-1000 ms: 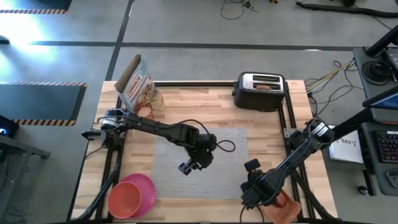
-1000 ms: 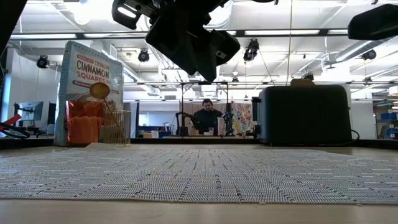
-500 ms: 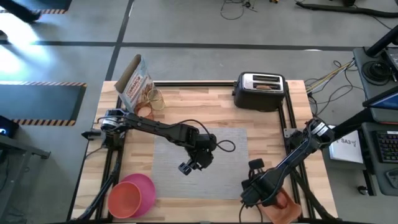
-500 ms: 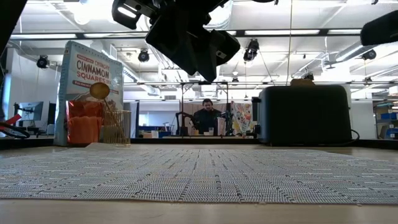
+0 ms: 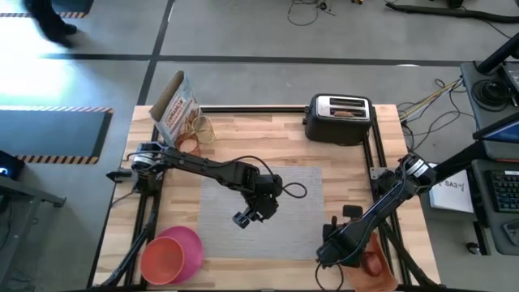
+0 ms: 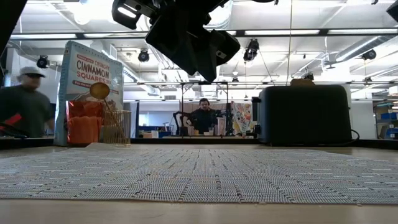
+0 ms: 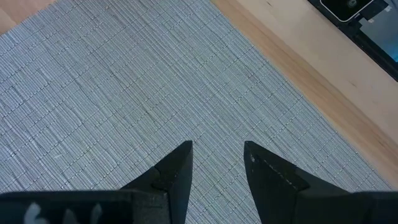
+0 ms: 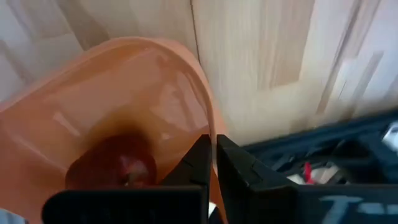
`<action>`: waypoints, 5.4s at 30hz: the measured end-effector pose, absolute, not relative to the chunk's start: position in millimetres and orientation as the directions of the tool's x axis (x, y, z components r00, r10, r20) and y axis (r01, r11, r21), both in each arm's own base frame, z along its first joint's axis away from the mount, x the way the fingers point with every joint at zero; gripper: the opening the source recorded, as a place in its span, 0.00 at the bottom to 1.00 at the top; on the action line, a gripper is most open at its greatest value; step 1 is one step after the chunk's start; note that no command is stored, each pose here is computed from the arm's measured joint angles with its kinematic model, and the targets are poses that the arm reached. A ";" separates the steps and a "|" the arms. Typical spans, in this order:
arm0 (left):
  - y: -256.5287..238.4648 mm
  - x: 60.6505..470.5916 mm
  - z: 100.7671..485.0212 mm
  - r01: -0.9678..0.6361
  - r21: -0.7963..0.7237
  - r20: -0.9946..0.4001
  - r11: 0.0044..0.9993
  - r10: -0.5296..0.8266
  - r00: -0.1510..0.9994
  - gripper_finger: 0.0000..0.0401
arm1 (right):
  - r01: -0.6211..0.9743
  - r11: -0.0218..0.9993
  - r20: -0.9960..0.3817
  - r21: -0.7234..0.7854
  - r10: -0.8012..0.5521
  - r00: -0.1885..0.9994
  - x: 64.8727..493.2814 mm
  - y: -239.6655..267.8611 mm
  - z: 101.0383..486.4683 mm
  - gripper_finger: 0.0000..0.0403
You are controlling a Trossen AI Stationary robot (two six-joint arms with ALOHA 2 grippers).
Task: Arrange a breakfast setting
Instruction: Move the orange bin to the bottom right of the table, then put the orange bowl on the gray mat
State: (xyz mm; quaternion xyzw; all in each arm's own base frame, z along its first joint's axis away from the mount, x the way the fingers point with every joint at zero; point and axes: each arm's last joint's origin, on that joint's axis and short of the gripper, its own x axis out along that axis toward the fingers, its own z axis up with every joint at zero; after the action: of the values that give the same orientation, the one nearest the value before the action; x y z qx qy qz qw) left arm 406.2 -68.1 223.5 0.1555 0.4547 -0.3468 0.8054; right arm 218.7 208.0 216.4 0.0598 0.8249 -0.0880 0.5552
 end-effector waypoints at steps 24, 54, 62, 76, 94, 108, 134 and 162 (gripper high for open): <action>-68.1 406.2 223.5 0.700 -0.065 -0.841 0.711 -0.417 0.346 0.32 | 0.471 0.805 -0.831 -0.360 -0.047 -0.555 201.0 194.8 205.4 0.02; -68.1 406.1 223.4 0.703 -0.063 -0.841 0.709 -0.417 0.345 0.32 | 0.382 0.900 -0.879 -0.209 -0.002 -0.477 208.0 200.4 200.6 0.30; -68.0 406.2 223.5 0.703 -0.063 -0.841 0.709 -0.417 0.346 0.32 | 0.394 0.911 -0.907 -0.124 0.057 -0.417 213.7 205.7 224.6 0.31; -68.1 406.1 223.5 0.701 -0.065 -0.841 0.711 -0.417 0.345 0.32 | 0.485 0.824 -0.871 -0.293 -0.021 -0.490 202.1 195.0 204.3 0.32; -68.1 406.1 223.5 0.705 -0.061 -0.841 0.707 -0.417 0.345 0.32 | 0.466 0.830 -0.858 -0.306 -0.029 -0.513 202.8 196.0 223.4 0.44; -68.0 405.2 223.0 0.685 -0.083 -0.845 0.723 -0.416 0.337 0.32 | 0.424 0.822 -0.820 -0.380 -0.087 -0.566 199.1 192.5 205.0 0.44; -46.5 374.2 218.3 0.417 -0.308 -0.932 0.855 -0.359 0.048 0.32 | 0.204 0.953 -0.949 -0.224 -0.165 -0.269 226.3 194.3 249.4 0.44; -30.7 297.7 272.6 -0.170 -0.195 -0.980 0.966 -0.187 0.062 0.32 | 0.039 0.832 -0.832 -0.553 -0.554 0.028 277.1 126.7 260.3 0.44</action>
State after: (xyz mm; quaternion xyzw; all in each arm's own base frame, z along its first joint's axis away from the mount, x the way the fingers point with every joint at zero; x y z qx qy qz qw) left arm 297.7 -30.7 272.6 -0.1304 0.6850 -0.0059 0.7168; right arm 277.1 126.7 260.3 -0.1941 0.6631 -0.2148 0.6903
